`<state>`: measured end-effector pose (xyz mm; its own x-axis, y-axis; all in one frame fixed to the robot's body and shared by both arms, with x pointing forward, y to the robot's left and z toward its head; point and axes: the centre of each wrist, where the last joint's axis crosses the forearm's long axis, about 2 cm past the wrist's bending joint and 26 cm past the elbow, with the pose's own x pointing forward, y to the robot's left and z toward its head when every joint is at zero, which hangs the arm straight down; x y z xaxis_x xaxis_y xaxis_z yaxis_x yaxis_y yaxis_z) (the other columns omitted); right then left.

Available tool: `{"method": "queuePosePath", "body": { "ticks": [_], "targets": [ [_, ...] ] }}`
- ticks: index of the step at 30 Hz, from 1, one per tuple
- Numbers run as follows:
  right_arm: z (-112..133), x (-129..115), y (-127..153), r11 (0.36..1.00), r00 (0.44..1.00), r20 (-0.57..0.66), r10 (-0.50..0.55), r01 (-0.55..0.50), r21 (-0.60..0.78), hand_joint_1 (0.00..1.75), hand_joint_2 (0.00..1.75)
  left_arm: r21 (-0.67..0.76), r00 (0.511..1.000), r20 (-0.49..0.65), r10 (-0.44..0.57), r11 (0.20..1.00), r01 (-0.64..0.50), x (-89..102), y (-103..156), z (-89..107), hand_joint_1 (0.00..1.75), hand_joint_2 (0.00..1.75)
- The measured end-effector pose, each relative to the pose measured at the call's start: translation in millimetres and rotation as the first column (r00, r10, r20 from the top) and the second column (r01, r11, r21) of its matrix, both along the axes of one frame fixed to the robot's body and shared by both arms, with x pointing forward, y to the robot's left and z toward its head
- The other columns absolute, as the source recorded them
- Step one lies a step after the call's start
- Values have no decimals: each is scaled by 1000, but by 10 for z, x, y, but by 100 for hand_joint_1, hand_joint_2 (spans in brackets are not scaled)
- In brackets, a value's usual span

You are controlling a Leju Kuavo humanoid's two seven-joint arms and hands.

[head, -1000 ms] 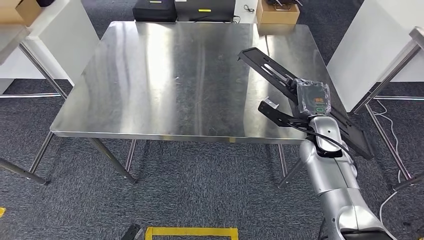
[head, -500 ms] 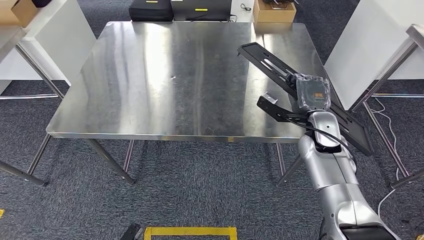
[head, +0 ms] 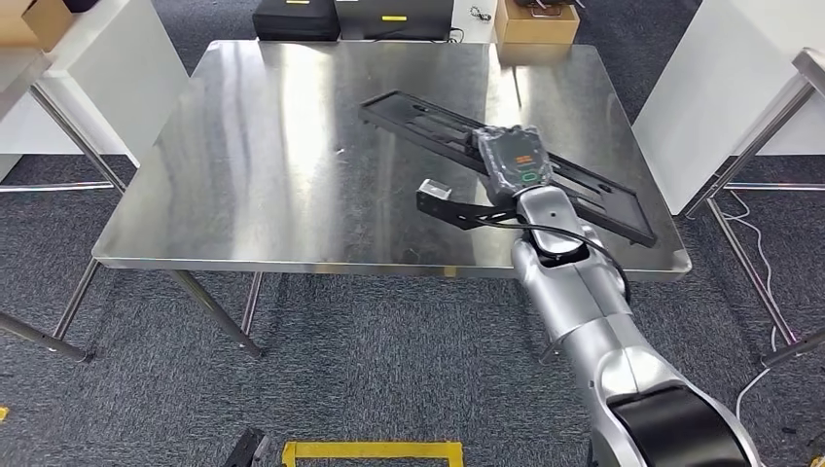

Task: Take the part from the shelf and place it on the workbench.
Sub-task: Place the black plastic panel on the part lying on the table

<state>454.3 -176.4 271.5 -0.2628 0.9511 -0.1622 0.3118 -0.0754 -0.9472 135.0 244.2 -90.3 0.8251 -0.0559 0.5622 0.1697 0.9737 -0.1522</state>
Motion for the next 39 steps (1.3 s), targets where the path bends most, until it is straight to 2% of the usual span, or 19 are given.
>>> {"method": "queuePosePath", "body": {
  "ticks": [5,23,33,39],
  "targets": [
    [30,11,179,999,999,-10,32,-32,-14,175,175,-2,1000,-1,11,1000,-11,0,6,0,0,175],
    [-11,14,273,998,998,-36,58,-59,-38,175,175,-9,1000,-7,28,1000,-28,2,15,-1,0,175],
    [210,-257,1171,962,963,-53,266,-268,-49,175,175,-27,993,-6,114,993,-114,6,-7,2,0,175],
    [133,-428,1458,947,940,-123,318,-321,-4,175,175,-112,974,27,223,969,-219,-198,34,-56,0,175]
  ]
}}
